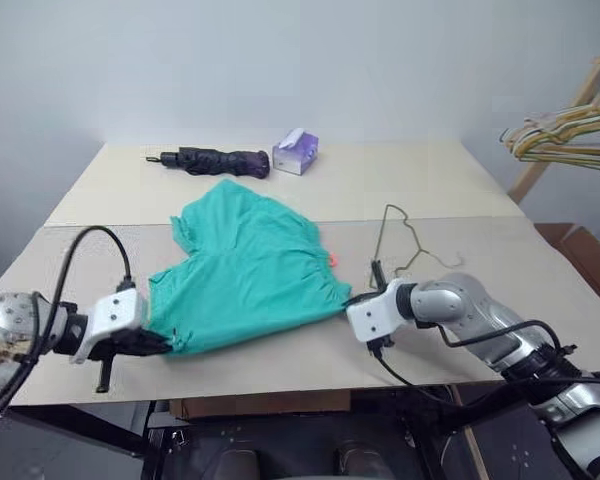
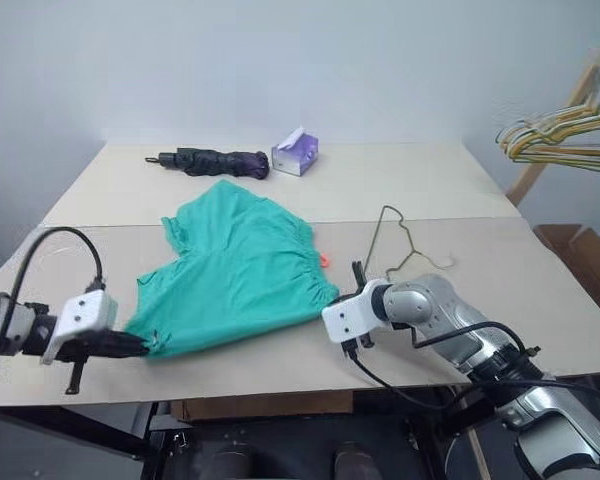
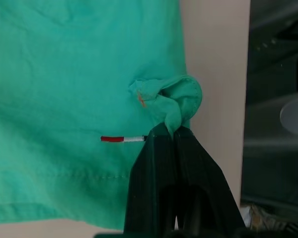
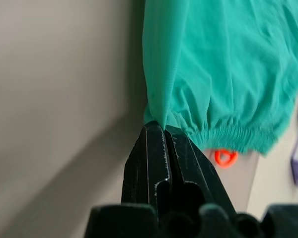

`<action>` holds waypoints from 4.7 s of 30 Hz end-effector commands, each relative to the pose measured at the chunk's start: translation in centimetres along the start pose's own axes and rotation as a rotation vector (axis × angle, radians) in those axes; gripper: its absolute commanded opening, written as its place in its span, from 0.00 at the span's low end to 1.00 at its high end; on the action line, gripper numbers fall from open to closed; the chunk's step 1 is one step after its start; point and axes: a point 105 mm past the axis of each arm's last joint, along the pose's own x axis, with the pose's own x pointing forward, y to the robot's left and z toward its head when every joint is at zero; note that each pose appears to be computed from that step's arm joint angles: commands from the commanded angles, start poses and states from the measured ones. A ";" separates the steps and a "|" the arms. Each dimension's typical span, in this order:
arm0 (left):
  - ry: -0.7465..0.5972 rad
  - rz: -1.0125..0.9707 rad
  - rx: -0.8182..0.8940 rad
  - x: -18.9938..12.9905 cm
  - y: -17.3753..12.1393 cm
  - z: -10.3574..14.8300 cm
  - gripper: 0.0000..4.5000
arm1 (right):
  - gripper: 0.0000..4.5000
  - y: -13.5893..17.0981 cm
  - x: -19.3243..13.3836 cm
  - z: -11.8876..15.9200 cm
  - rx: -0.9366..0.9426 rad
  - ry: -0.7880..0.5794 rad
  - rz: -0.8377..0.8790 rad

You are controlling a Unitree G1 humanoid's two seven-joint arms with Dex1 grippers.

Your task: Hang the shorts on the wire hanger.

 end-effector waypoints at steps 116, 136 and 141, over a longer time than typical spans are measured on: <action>-1.276 -0.017 -1.064 3.9 9.4 20.4 1.00 | 0.00 -10.5 -4.2 3.9 0.779 -0.358 -0.708; -1.191 0.102 -1.176 5.8 10.3 19.6 0.05 | 0.00 -10.2 -3.0 3.9 0.590 -0.279 -0.744; -1.159 0.148 -1.186 6.2 10.6 19.2 0.01 | 0.00 -10.6 -3.2 3.8 0.532 -0.256 -0.795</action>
